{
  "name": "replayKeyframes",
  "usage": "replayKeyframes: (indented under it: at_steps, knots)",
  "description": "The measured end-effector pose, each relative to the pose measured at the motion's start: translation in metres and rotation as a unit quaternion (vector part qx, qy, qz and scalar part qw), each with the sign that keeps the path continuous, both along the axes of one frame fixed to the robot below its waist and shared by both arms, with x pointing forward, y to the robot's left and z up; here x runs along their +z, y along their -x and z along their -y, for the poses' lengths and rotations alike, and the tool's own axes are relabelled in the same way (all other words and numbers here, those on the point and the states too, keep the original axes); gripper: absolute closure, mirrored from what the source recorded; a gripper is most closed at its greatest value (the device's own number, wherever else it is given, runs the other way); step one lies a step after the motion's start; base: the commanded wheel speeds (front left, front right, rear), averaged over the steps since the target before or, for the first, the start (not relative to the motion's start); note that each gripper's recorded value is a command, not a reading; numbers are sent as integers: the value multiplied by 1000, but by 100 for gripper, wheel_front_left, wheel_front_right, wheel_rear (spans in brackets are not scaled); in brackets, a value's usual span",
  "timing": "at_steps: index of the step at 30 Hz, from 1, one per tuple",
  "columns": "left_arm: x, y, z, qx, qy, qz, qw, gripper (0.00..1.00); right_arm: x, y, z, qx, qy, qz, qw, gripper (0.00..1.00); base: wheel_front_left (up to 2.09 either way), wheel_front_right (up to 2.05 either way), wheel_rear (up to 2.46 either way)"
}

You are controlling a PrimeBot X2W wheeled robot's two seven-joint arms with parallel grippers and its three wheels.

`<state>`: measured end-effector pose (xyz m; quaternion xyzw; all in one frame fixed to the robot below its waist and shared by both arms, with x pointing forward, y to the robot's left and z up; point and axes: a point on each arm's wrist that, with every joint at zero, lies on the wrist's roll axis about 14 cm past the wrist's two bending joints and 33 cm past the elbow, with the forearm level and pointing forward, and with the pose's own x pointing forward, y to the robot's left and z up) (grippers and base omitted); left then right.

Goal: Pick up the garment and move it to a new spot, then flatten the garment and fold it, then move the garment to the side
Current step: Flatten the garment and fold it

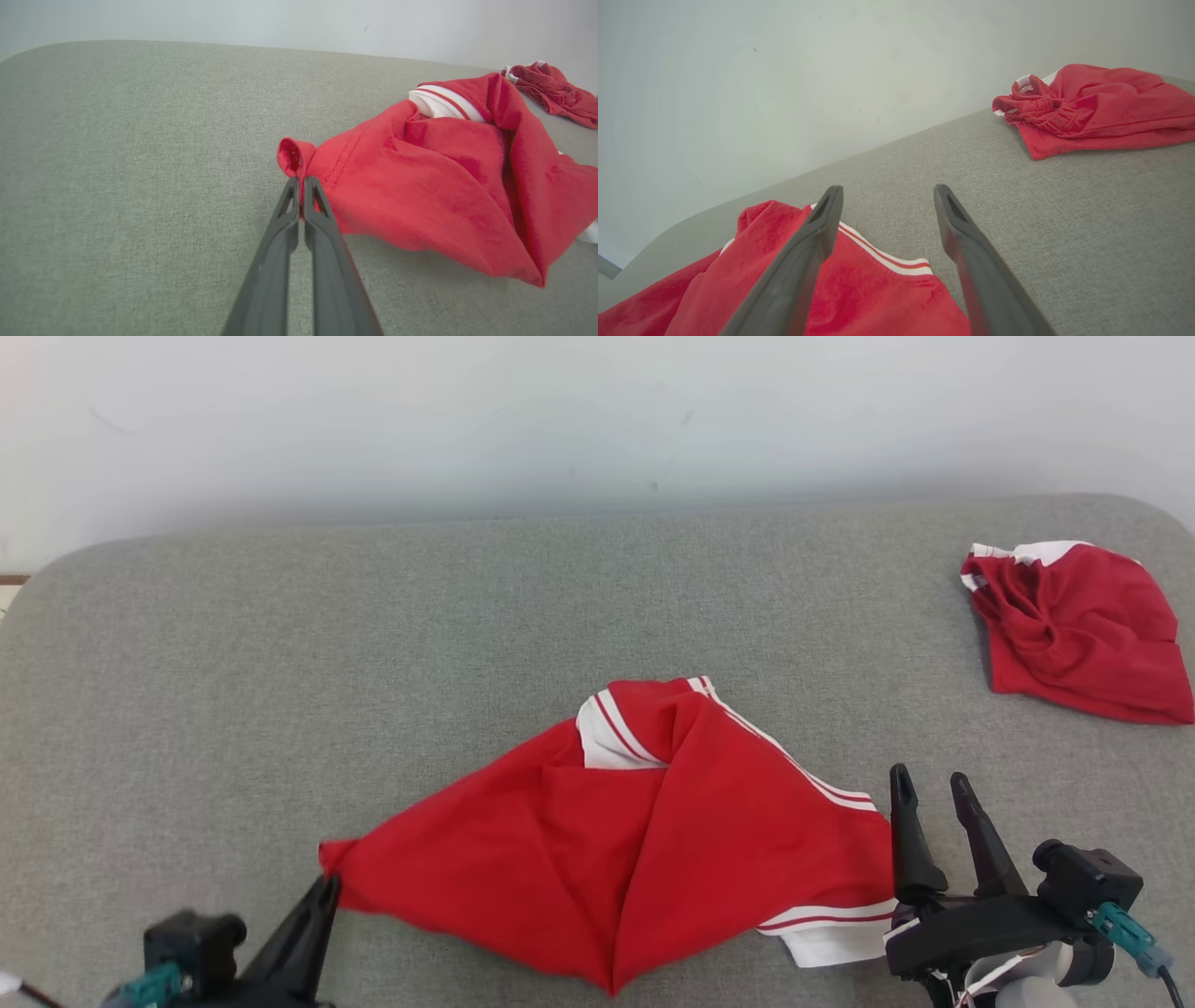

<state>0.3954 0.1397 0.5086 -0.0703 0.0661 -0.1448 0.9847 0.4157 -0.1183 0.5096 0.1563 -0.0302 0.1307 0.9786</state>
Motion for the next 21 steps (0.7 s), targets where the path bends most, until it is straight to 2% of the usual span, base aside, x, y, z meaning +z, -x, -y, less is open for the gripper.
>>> replayKeyframes:
  at_steps: [13, 14, 15, 18, 19, 21]
  knots:
    - [-36, 23, -16, 60, 32, -44, 997, 100, -9, 2, 0, 3, 10, -13, 1000, 0, 0, 0, 0]
    - [-35, 23, -17, 62, 33, -41, 997, 98, -10, 1, -1, 5, 11, -13, 1000, 0, 0, 0, 0]
    - [-35, 23, -18, 65, 32, -38, 997, 71, -10, 1, -2, 7, 12, -13, 1000, 0, 0, 0, 0]
    - [-35, 22, -19, 71, 33, -34, 996, 55, -11, -1, -4, 12, 15, -14, 1000, 0, 0, 0, 0]
    - [-36, 22, -20, 73, 30, -34, 996, 0, -11, -2, -5, 13, 15, -14, 1000, 0, 0, 0, 0]
    - [-34, 20, -23, 78, 23, -24, 996, 0, -12, -3, -6, 15, 16, -15, 1000, 0, 0, 0, 0]
